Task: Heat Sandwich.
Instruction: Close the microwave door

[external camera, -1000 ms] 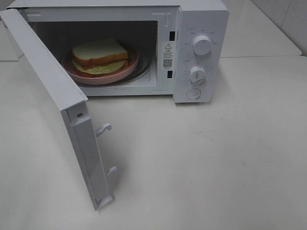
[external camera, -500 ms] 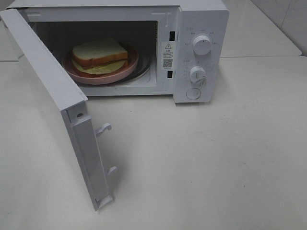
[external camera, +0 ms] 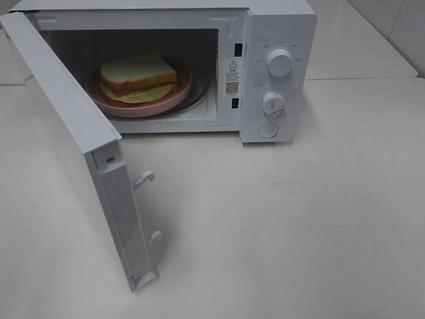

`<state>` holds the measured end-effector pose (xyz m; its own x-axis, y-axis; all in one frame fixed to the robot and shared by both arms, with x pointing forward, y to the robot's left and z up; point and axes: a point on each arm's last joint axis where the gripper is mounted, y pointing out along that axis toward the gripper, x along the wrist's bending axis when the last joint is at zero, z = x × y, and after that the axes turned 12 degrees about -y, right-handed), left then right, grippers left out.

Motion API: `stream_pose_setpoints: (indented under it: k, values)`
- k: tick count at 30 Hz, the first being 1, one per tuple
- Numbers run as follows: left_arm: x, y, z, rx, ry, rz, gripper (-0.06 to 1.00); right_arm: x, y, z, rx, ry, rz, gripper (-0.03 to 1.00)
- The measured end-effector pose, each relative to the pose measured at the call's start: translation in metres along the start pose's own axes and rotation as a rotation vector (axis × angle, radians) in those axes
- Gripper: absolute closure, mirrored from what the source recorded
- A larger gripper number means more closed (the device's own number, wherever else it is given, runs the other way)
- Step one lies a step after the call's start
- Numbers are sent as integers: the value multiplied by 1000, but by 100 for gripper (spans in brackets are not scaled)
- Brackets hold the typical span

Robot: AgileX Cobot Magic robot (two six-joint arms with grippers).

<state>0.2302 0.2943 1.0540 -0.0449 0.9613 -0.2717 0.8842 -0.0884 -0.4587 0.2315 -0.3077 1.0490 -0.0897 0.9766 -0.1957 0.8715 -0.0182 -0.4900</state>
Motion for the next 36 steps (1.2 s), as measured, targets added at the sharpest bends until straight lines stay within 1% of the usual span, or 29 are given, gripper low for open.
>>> stream_pose_setpoints:
  k: [20,23,27,31,33,34,36]
  values:
    - [0,-1,-1,-7,0,2,-5,0,0,0,0,0,0,21]
    - [-3,-1,-13,-34,0,7,-4,0,0,0,0,0,0,21]
    - [-4,6,-21,-34,0,-2,-4,0,0,0,0,0,0,21]
    - [-5,18,-31,-8,-2,-17,1,0,0,0,0,0,0,21]
    - [-6,29,-37,21,-4,-29,9,0,0,0,0,-1,0,21]
    - [-6,29,-37,21,-4,-29,9,0,0,0,0,-1,0,21]
    - [-6,36,-41,43,-6,-36,17,0,0,0,0,-1,0,21]
